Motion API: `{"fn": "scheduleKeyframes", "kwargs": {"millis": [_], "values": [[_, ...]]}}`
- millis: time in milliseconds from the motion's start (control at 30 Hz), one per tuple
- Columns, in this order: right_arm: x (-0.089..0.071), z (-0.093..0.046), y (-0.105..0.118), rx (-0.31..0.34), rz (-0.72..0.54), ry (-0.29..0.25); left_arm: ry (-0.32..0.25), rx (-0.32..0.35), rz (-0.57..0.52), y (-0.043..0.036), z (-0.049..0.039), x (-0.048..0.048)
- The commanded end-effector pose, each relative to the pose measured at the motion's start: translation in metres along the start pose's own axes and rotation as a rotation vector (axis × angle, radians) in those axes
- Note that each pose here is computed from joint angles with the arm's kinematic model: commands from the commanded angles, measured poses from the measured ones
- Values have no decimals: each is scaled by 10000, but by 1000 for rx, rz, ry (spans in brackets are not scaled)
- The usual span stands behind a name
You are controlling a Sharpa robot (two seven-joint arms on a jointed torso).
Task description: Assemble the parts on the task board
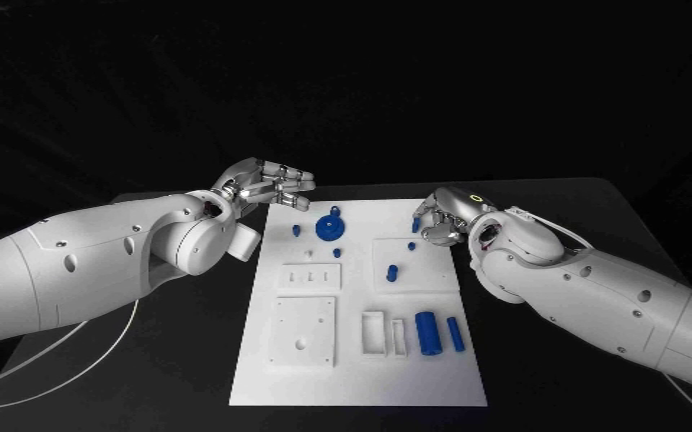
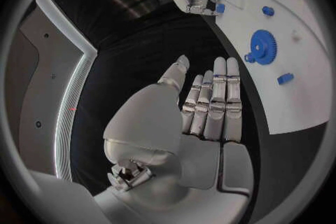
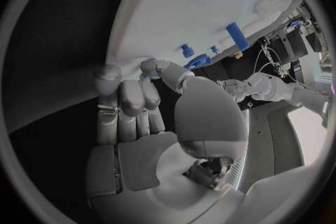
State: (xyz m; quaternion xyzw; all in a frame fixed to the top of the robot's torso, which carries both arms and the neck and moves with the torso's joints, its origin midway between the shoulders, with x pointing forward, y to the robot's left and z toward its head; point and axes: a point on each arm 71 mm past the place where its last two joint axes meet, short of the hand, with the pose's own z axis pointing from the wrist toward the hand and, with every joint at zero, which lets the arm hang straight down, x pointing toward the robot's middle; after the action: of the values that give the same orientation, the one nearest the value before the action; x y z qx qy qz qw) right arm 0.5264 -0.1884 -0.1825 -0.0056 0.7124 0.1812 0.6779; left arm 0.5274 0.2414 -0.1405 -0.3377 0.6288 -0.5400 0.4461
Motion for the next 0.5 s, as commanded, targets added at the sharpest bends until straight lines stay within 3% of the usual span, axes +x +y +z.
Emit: {"fn": "scheduleKeyframes", "kwargs": {"millis": [33, 267, 500], "values": [[-4, 1, 4, 1, -8, -10, 15, 7, -1, -11, 5, 23], [-60, -10, -50, 34, -11, -79, 13, 6, 0, -10, 3, 17], [-95, -60, -60, 35, -17, -81, 13, 6, 0, -9, 0, 11]]}}
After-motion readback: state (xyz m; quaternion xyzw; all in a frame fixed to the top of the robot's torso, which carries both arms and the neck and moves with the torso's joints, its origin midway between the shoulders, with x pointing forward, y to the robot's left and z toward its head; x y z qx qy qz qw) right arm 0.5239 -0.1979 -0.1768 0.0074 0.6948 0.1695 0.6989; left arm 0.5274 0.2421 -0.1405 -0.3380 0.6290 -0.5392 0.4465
